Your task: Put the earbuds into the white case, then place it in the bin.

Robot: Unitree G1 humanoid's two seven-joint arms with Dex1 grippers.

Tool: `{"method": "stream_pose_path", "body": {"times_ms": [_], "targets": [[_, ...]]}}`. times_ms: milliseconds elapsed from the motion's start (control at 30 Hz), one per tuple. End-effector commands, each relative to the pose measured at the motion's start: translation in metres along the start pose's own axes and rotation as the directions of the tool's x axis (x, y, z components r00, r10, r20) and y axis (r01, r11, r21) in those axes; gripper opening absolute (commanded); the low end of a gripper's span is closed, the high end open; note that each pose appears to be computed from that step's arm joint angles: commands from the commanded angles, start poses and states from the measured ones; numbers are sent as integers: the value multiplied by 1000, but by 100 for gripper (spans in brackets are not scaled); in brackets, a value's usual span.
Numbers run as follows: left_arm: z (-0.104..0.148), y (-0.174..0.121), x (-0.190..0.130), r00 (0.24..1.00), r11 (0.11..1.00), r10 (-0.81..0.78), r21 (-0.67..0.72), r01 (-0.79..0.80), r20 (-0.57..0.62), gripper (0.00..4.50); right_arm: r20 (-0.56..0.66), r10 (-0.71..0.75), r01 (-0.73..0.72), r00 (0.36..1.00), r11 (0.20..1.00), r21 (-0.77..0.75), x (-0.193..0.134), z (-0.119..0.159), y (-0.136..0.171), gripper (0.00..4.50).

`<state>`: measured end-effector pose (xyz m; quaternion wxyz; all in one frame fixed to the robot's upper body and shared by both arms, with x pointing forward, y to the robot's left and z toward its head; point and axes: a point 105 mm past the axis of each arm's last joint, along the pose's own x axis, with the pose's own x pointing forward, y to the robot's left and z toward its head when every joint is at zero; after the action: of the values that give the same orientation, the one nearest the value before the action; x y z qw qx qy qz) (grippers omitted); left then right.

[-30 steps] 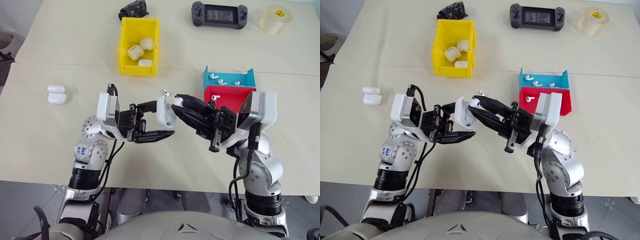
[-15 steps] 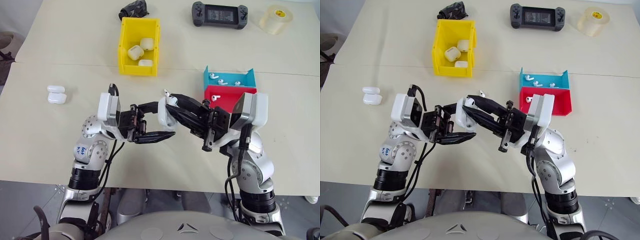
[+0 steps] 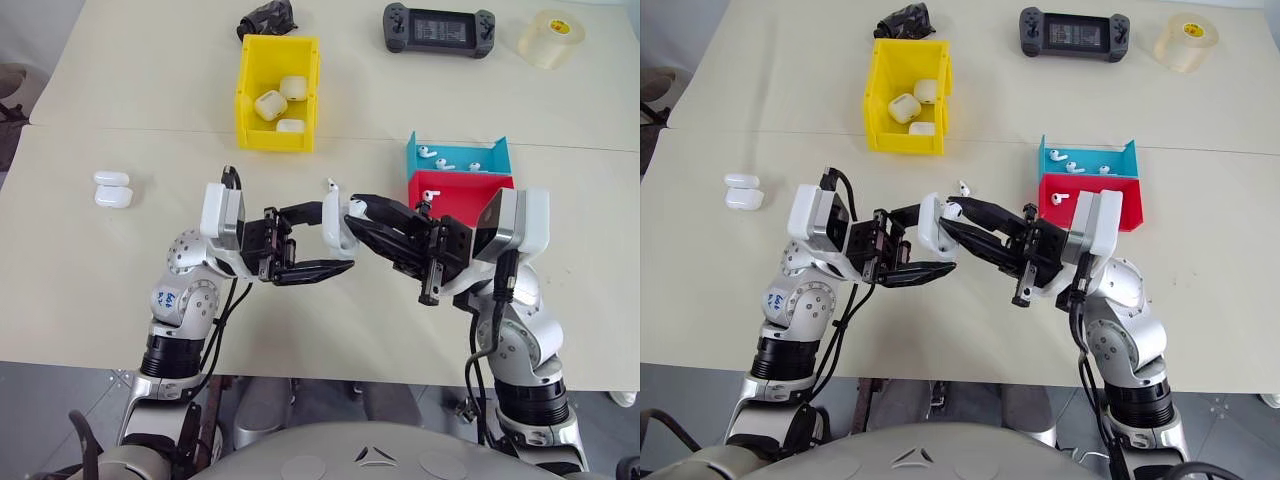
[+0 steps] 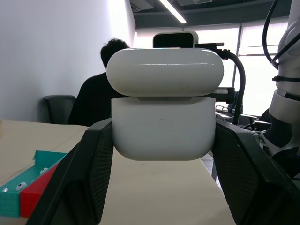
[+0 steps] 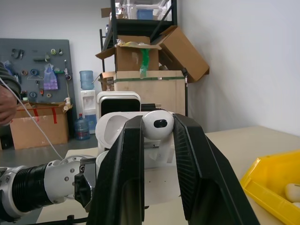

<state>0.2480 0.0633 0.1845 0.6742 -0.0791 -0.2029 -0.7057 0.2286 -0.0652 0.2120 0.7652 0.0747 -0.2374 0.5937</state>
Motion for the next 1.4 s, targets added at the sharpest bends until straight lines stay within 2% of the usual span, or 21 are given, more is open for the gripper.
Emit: {"method": "stream_pose_path", "body": {"times_ms": [33, 567, 800, 1067, 1400], "targets": [[22, 3, 5, 998, 996, -4, 86, -2, 68, 277, -43, 8, -7, 999, 1000, 26, -6, -9, 2, 52], [22, 4, 3, 998, 995, 5, 95, -12, 68, 277, -73, 6, -7, 997, 1000, -3, -19, -11, -2, 52], [17, -2, 3, 999, 996, -21, 91, 16, 48, 277, -1, -24, 24, 1000, 999, -25, -20, -6, -10, 52], [14, -3, 4, 999, 996, -33, 86, 30, 35, 277, 34, 35, -36, 999, 999, 5, -5, -8, -1, 52], [13, -2, 6, 998, 994, -50, 95, 47, 35, 277, -9, 66, -66, 998, 997, 30, 6, -17, 3, 52]]}}
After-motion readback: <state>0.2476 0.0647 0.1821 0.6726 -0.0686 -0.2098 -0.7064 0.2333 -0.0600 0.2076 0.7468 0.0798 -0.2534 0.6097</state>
